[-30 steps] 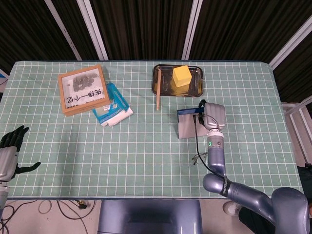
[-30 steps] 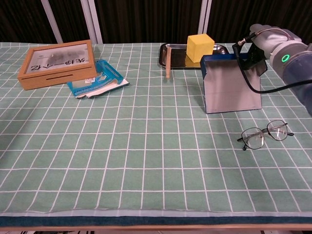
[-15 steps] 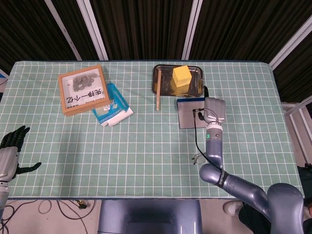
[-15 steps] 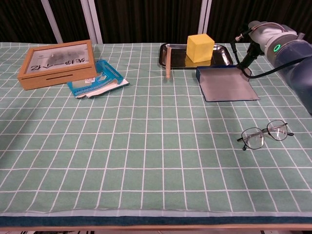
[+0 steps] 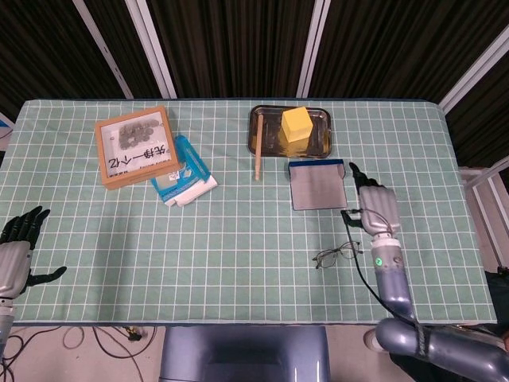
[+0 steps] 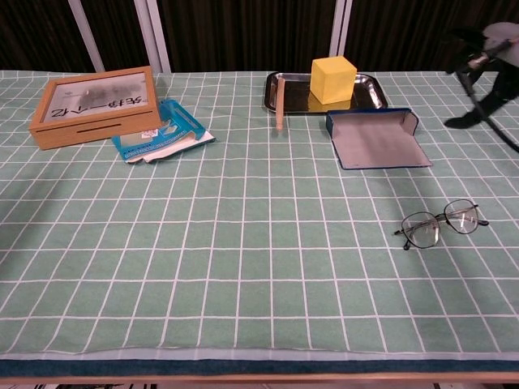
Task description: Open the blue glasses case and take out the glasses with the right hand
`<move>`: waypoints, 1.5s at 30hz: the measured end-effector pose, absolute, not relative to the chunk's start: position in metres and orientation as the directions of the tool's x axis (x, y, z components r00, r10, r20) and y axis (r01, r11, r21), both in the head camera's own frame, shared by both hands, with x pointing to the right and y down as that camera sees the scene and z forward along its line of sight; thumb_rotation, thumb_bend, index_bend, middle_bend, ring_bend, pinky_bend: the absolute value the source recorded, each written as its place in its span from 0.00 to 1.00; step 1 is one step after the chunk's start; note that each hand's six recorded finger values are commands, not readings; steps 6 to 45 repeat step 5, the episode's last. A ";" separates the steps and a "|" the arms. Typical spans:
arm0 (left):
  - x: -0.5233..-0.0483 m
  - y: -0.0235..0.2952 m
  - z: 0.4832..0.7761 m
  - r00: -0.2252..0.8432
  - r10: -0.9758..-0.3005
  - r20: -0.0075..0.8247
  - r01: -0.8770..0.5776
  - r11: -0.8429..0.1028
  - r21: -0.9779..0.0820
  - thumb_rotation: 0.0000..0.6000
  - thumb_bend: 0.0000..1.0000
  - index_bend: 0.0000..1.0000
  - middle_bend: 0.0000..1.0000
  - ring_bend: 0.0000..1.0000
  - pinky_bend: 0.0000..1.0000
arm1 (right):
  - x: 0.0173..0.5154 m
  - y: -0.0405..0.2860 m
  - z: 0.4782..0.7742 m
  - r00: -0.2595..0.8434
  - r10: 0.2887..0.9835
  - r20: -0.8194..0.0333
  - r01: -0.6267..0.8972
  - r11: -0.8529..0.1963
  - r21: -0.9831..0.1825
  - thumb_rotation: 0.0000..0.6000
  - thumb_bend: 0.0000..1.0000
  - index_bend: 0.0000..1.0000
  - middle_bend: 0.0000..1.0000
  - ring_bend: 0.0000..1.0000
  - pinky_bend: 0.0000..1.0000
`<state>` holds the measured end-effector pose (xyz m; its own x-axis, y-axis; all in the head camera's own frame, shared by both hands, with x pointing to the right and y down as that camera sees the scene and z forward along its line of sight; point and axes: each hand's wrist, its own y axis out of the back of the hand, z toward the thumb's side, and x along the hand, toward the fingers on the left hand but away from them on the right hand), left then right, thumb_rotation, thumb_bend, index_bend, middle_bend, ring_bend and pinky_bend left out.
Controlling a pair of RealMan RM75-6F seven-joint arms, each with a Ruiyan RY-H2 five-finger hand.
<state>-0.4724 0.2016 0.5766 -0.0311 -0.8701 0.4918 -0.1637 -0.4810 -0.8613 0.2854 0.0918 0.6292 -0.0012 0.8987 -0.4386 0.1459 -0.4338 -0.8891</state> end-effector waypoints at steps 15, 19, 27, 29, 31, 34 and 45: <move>-0.474 0.203 0.576 -0.030 -0.873 0.487 -0.136 -0.479 -0.867 1.00 0.01 0.00 0.00 0.00 0.00 | 0.335 0.146 0.601 0.013 0.897 -0.441 0.102 -0.440 -0.892 1.00 0.09 0.00 0.00 0.00 0.24; -0.474 0.203 0.576 -0.030 -0.873 0.487 -0.136 -0.479 -0.867 1.00 0.01 0.00 0.00 0.00 0.00 | 0.335 0.146 0.601 0.013 0.897 -0.441 0.102 -0.440 -0.892 1.00 0.09 0.00 0.00 0.00 0.24; -0.474 0.203 0.576 -0.030 -0.873 0.487 -0.136 -0.479 -0.867 1.00 0.01 0.00 0.00 0.00 0.00 | 0.335 0.146 0.601 0.013 0.897 -0.441 0.102 -0.440 -0.892 1.00 0.09 0.00 0.00 0.00 0.24; -0.474 0.203 0.576 -0.030 -0.873 0.487 -0.136 -0.479 -0.867 1.00 0.01 0.00 0.00 0.00 0.00 | 0.335 0.146 0.601 0.013 0.897 -0.441 0.102 -0.440 -0.892 1.00 0.09 0.00 0.00 0.00 0.24; -0.474 0.203 0.576 -0.030 -0.873 0.487 -0.136 -0.479 -0.867 1.00 0.01 0.00 0.00 0.00 0.00 | 0.335 0.146 0.601 0.013 0.897 -0.441 0.102 -0.440 -0.892 1.00 0.09 0.00 0.00 0.00 0.24; -0.474 0.203 0.576 -0.030 -0.873 0.487 -0.136 -0.479 -0.867 1.00 0.01 0.00 0.00 0.00 0.00 | 0.335 0.146 0.601 0.013 0.897 -0.441 0.102 -0.440 -0.892 1.00 0.09 0.00 0.00 0.00 0.24; -0.474 0.203 0.576 -0.030 -0.873 0.487 -0.136 -0.479 -0.867 1.00 0.01 0.00 0.00 0.00 0.00 | 0.335 0.146 0.601 0.013 0.897 -0.441 0.102 -0.440 -0.892 1.00 0.09 0.00 0.00 0.00 0.24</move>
